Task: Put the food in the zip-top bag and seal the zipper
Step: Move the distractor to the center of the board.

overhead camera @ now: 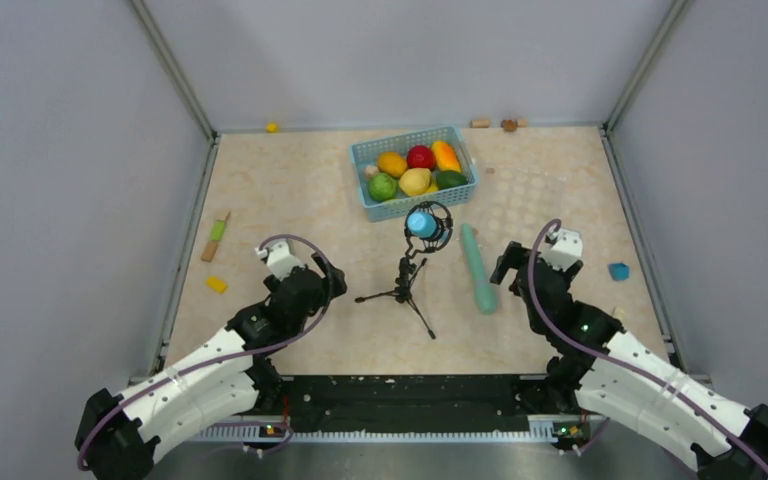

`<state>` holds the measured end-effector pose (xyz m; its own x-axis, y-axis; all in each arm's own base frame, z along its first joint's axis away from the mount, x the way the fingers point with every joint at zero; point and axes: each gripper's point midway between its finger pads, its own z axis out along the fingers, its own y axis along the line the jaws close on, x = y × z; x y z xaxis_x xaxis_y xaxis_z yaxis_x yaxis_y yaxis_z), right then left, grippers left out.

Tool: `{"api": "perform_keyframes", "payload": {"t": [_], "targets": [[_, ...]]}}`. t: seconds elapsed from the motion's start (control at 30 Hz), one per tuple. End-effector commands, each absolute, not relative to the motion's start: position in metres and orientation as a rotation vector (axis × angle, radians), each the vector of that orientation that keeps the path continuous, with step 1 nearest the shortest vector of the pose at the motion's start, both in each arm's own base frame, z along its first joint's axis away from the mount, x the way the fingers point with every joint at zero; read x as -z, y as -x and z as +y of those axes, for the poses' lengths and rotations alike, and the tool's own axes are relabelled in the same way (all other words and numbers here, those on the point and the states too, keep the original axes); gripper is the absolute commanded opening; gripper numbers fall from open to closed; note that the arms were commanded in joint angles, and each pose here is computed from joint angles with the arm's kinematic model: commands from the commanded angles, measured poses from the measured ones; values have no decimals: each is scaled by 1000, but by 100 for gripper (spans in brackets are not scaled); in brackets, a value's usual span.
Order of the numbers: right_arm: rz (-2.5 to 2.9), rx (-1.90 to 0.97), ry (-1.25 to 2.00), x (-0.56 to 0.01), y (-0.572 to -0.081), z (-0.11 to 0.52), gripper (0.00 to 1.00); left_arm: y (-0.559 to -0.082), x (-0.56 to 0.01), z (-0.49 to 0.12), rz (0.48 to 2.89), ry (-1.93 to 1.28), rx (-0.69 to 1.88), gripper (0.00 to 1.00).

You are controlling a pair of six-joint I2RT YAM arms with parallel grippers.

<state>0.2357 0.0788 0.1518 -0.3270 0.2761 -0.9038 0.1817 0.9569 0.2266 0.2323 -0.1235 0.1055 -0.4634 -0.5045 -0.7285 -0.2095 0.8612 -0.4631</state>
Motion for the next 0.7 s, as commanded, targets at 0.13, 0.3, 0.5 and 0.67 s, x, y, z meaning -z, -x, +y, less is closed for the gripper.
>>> {"api": "perform_keyframes", "payload": {"t": [0.13, 0.3, 0.5, 0.67], "targets": [[1845, -158, -318, -162, -241, 85, 99, -225, -121, -162, 2080, 237, 582, 97], [1831, -225, -235, -165, -243, 99, 99, -199, -147, -224, 1997, -177, 887, 97], [1830, -263, -202, -165, -242, 107, 99, -173, -151, -263, 1915, -498, 824, 97], [1819, -301, -172, -169, -240, 112, 99, -183, -146, -272, 1930, -514, 638, 97]]}}
